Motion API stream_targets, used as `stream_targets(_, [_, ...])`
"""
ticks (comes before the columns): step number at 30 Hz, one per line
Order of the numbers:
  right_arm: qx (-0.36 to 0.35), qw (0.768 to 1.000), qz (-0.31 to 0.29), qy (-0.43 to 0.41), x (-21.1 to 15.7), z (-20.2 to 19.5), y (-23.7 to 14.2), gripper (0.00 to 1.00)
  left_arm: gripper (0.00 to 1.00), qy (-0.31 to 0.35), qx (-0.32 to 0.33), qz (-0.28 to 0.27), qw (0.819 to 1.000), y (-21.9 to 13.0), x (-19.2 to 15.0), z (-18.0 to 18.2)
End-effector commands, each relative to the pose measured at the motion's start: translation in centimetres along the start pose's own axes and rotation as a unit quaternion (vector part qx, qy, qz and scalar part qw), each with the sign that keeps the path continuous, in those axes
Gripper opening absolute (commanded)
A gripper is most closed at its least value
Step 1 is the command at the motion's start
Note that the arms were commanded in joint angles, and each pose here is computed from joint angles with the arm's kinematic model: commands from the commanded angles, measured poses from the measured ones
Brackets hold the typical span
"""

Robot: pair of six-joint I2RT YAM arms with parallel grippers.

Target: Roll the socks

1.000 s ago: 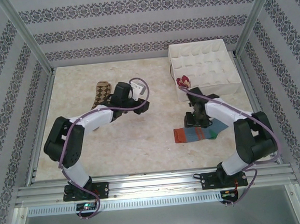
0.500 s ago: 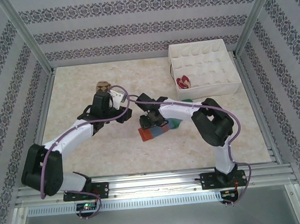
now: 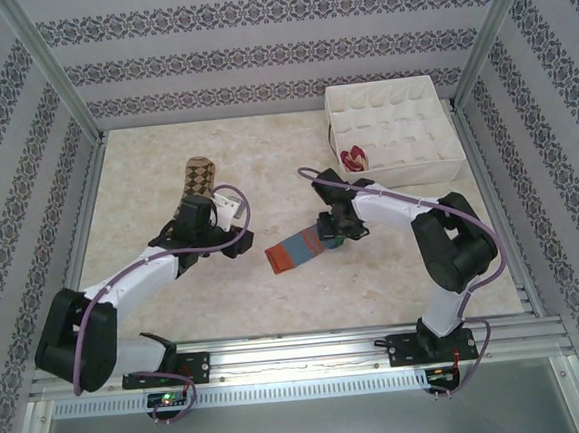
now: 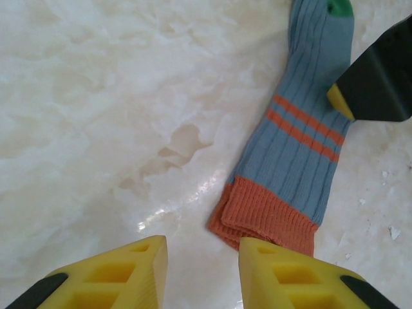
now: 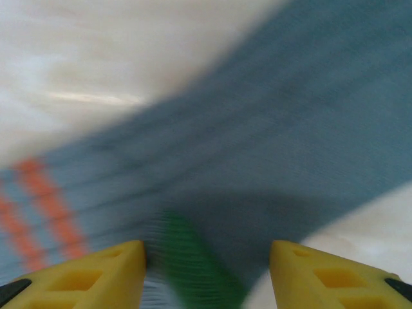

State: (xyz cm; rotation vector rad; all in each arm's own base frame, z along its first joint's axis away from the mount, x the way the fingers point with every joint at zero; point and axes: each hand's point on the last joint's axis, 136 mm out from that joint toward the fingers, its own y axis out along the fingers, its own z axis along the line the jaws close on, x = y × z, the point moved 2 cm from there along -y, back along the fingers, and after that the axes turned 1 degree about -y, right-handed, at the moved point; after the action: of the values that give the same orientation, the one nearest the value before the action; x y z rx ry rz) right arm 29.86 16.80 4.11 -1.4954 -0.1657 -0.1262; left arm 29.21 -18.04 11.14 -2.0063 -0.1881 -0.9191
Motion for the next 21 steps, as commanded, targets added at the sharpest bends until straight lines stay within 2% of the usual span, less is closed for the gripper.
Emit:
stream_targets(1, [-0.03, 0.999, 0.016, 0.009, -1.7, -1.7, 0.5, 0.53, 0.34, 0.01, -0.032, 0.002, 0.999, 1.6, 0.6, -1.7])
stream_targets(9, [-0.022, 0.999, 0.034, -0.005, -1.3, -0.4, 2.9, 0.49, 0.29, -0.003, -0.046, 0.059, 0.997, 5.9, -1.5, -3.3])
stream_targets(15, [-0.015, 0.998, 0.035, -0.051, 0.0, 2.5, 3.7, 0.48, 0.29, -0.01, -0.008, 0.098, 0.995, 5.6, -4.4, -2.0])
stream_targets(21, [-0.004, 0.993, 0.026, -0.119, 2.8, 5.9, 3.7, 0.47, 0.29, -0.028, -0.016, 0.113, 0.993, 4.6, -7.2, -2.4])
